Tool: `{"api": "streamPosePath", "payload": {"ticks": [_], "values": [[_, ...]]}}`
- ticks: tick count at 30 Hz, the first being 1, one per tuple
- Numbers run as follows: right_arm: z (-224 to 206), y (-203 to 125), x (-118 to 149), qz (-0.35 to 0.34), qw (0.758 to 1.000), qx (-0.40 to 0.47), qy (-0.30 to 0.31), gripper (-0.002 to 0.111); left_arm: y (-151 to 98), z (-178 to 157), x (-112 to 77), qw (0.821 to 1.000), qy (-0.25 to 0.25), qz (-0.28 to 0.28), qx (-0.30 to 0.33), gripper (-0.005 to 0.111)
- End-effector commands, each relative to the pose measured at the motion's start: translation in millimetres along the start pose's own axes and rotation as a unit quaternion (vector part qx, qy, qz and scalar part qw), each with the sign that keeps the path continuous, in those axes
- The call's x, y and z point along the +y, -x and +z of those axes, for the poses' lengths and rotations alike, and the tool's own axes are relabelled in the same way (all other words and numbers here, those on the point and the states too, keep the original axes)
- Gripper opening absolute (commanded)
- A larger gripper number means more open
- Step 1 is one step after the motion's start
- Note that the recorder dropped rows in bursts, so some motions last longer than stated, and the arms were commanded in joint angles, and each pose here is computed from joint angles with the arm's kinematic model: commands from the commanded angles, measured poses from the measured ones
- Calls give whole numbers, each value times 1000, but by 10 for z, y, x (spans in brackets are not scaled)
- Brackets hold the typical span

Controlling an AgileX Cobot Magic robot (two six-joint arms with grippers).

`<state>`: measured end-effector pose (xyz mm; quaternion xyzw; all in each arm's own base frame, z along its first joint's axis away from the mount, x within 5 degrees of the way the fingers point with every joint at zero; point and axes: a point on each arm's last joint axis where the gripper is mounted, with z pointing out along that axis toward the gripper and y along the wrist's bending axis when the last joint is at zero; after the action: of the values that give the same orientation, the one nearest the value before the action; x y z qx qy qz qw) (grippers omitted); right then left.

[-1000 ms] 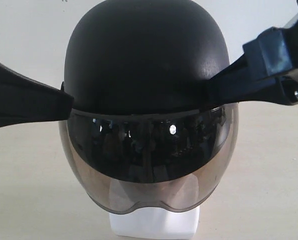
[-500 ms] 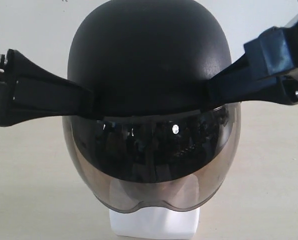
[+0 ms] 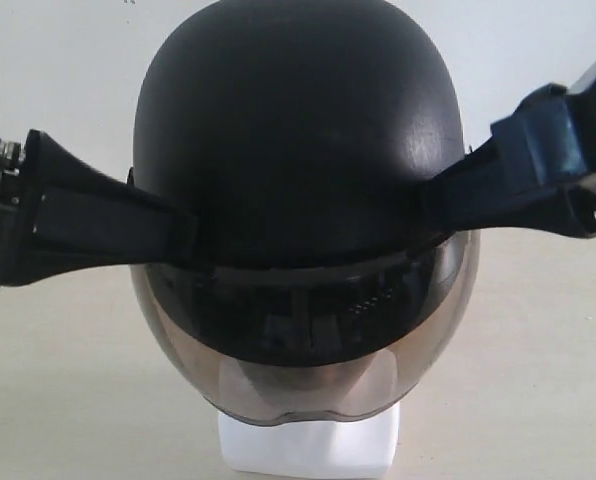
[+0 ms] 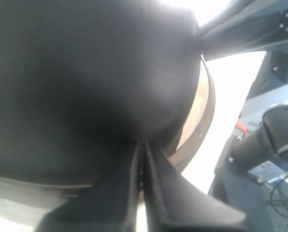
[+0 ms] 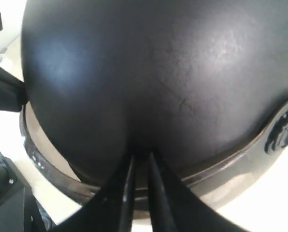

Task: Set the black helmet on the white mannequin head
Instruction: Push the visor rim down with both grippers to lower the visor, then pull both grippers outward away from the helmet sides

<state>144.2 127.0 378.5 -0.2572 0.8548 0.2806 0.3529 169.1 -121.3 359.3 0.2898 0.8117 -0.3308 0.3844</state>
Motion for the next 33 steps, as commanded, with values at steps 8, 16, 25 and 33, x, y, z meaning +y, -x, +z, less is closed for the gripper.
{"api": "streamPosePath", "payload": {"ticks": [8, 16, 25, 33], "values": [[115, -96, -60, -2, 999, 44, -12, 12, -74, 94, 84, 1000, 15, 5, 23, 4], [111, -62, -43, 7, 1000, 28, -5, 12, -56, -47, -10, 1000, 14, 19, 0, 4], [6, -46, -15, 10, 1000, 1, -4, 12, -39, -335, -184, 997, 19, 47, -52, 4], [-397, -102, 101, 2, 998, -65, 4, 12, -64, -447, -269, 996, 13, 55, -62, 4]]}}
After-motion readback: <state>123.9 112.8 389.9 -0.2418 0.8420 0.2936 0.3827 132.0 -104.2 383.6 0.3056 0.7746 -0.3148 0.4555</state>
